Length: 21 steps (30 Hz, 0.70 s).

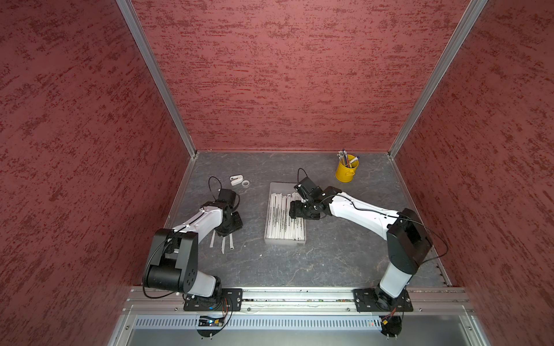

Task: Put the straws into the storage box
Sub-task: Pick up the straw from the center of the board.

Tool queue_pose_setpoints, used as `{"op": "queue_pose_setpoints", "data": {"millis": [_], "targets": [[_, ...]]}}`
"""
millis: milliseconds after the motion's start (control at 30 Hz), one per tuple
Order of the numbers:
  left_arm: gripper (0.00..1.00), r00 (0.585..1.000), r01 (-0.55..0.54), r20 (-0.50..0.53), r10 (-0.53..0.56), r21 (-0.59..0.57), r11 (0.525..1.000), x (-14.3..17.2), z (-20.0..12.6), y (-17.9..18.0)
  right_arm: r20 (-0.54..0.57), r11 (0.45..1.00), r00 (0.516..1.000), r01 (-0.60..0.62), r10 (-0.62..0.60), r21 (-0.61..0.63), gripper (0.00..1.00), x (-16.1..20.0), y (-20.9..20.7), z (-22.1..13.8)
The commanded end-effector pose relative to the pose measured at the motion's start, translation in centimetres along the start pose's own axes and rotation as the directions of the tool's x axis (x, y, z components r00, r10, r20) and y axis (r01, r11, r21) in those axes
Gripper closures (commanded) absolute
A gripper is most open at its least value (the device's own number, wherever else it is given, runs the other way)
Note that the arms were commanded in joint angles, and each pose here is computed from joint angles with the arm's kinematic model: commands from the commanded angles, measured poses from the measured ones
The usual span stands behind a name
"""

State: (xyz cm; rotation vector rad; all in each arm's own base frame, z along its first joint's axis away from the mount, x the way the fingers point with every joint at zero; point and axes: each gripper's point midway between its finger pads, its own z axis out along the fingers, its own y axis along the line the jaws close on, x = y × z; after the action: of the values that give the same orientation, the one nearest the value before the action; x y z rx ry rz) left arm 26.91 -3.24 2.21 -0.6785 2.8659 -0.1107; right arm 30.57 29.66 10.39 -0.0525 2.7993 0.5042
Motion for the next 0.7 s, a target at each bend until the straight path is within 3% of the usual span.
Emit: {"op": "queue_pose_setpoints", "data": {"millis": [0,133,333,500,667], "targets": [[0.63,1.000,0.011,-0.017,-0.011,0.016,1.000,0.2,1.3,-0.1,0.022,1.000,1.000,0.009,-0.010,0.017,0.24,-0.3,-0.4,0.0],[0.64,1.000,0.005,-0.027,-0.005,0.002,1.000,0.6,1.4,0.1,0.030,1.000,0.999,0.009,-0.010,0.019,0.24,-0.4,-0.5,-0.2],[0.64,0.999,-0.011,0.036,0.010,0.011,1.000,-0.6,-0.7,-0.1,0.025,1.000,1.000,0.007,-0.008,0.017,0.24,-0.3,-0.5,0.1],[0.65,1.000,-0.005,-0.003,0.005,0.008,1.000,-0.9,0.6,-0.4,0.029,1.000,1.000,0.012,-0.012,0.015,0.23,-0.7,-0.2,0.1],[0.75,0.999,-0.012,-0.044,0.012,0.008,1.000,-0.3,2.0,-0.8,0.038,0.999,0.999,0.013,-0.014,0.031,0.23,-0.7,-0.7,-0.1]]}}
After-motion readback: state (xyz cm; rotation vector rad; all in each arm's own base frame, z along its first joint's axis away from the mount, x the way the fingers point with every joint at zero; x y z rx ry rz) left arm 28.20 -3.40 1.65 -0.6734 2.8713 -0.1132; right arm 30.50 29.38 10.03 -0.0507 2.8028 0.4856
